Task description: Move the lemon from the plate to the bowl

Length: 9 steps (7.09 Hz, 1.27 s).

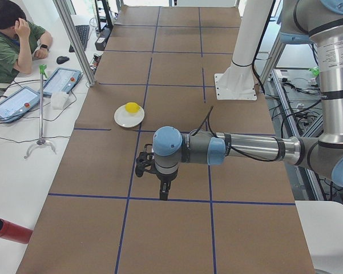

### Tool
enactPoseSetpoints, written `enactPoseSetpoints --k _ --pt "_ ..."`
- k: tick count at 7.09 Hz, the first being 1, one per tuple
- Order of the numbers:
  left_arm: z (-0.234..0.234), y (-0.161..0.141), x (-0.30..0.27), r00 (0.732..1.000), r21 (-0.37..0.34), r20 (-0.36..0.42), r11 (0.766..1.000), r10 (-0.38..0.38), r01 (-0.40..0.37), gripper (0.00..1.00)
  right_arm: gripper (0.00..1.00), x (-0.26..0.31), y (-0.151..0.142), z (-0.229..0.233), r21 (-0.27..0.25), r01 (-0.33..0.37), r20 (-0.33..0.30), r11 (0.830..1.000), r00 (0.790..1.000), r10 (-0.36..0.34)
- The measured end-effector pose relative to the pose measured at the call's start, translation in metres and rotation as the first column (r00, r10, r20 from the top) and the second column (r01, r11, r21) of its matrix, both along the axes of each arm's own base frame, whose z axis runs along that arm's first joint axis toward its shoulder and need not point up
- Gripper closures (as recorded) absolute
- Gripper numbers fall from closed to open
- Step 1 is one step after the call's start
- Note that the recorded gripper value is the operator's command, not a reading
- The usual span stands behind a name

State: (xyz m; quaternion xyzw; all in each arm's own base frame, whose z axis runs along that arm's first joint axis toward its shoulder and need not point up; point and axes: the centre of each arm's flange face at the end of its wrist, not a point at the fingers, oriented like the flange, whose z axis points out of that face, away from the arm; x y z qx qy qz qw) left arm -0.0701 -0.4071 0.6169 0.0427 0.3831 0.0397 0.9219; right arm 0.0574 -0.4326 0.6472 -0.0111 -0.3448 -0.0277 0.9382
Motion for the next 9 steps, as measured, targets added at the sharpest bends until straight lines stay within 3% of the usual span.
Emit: enactPoseSetpoints --k 4,7,9 --pt "-0.005 -0.004 0.000 1.000 0.014 0.001 1.000 0.000 0.000 0.00 0.00 0.000 0.000 0.000 0.000 0.000 0.000 1.000 1.000 0.000" --pt "-0.057 -0.045 0.004 0.999 0.193 -0.009 0.981 -0.032 0.033 0.00 0.00 0.000 0.000 0.000 0.001 0.001 0.000 1.000 1.000 -0.001" --pt "-0.111 -0.089 0.034 0.996 0.223 -0.049 0.971 -0.071 0.081 0.00 0.00 0.000 0.000 0.000 0.000 0.000 0.000 1.000 1.000 0.000"
